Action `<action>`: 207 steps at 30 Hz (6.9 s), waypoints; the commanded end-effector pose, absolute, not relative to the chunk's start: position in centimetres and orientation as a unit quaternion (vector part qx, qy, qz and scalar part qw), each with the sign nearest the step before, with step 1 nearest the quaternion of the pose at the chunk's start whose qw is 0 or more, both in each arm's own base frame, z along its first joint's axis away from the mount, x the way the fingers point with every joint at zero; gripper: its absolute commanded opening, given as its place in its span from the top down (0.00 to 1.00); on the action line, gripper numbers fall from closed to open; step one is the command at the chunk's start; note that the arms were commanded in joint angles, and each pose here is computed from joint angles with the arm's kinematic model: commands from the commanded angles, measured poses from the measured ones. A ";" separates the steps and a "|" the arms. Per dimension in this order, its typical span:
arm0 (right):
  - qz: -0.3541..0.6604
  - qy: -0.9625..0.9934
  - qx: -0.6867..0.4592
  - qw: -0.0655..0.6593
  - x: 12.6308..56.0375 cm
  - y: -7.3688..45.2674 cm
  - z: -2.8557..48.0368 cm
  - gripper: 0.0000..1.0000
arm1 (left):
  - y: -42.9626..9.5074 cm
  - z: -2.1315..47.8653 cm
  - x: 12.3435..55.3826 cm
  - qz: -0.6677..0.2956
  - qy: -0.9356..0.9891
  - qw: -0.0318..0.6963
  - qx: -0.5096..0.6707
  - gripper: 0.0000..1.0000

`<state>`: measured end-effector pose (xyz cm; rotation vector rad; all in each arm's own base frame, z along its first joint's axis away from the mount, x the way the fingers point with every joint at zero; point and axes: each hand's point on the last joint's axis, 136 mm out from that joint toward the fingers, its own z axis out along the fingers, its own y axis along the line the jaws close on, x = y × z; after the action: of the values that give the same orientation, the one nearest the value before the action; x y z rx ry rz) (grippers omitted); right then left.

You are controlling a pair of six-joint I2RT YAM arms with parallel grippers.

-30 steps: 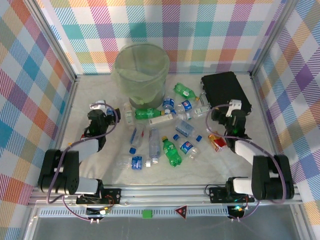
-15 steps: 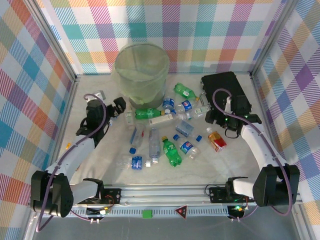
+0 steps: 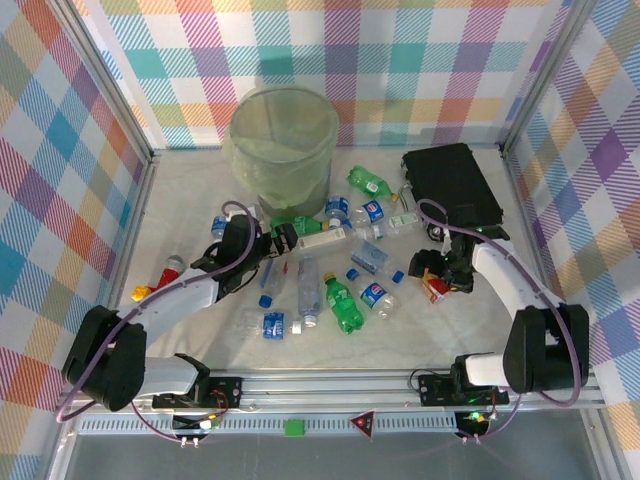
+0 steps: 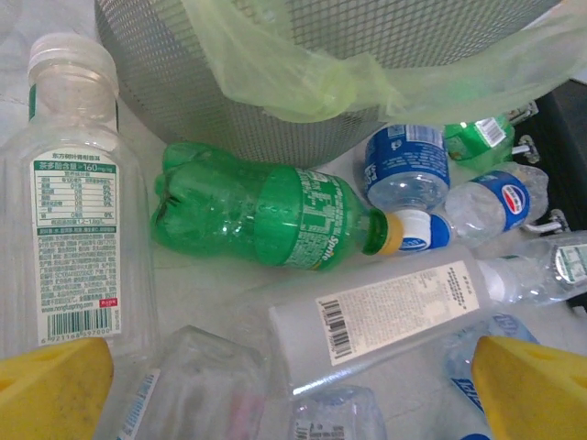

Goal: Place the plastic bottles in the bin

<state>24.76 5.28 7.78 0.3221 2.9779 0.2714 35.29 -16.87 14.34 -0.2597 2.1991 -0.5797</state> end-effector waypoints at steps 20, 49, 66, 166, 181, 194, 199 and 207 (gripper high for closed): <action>-0.010 0.996 0.074 0.039 26.9 4.9 3.2 0.24 | -15.2 17.2 36.1 -0.203 0.848 0.474 -0.123 0.00; 0.363 0.827 -0.113 0.414 39.8 27.0 38.0 0.53 | -6.1 18.6 33.5 -0.110 0.820 0.523 -0.205 0.00; 0.355 0.785 -0.170 0.479 51.2 38.2 37.3 0.52 | -4.0 17.5 31.0 -0.136 0.819 0.509 -0.227 0.00; 0.219 0.933 -0.123 0.259 34.4 24.0 15.5 0.01 | 1.3 16.9 42.8 -0.061 0.881 0.401 -0.244 0.55; 0.326 0.904 -0.129 0.243 34.1 24.1 17.8 0.01 | -5.6 37.8 40.4 -0.233 0.769 0.579 -0.134 0.58; 0.275 0.926 -0.083 0.244 33.3 20.4 16.1 0.01 | -15.6 38.5 45.8 -0.277 0.806 0.523 -0.010 0.58; 0.255 0.930 -0.078 0.253 33.1 19.5 16.1 0.01 | -17.3 36.3 48.0 -0.274 0.825 0.495 -0.002 0.58; 0.243 0.933 -0.074 0.255 32.8 18.8 15.8 0.01 | -19.8 34.7 51.2 -0.270 0.845 0.462 0.017 0.58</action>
<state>33.11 19.59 15.96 -0.2147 2.5265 0.6888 51.02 -18.99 34.43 -0.0022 2.0574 -0.6555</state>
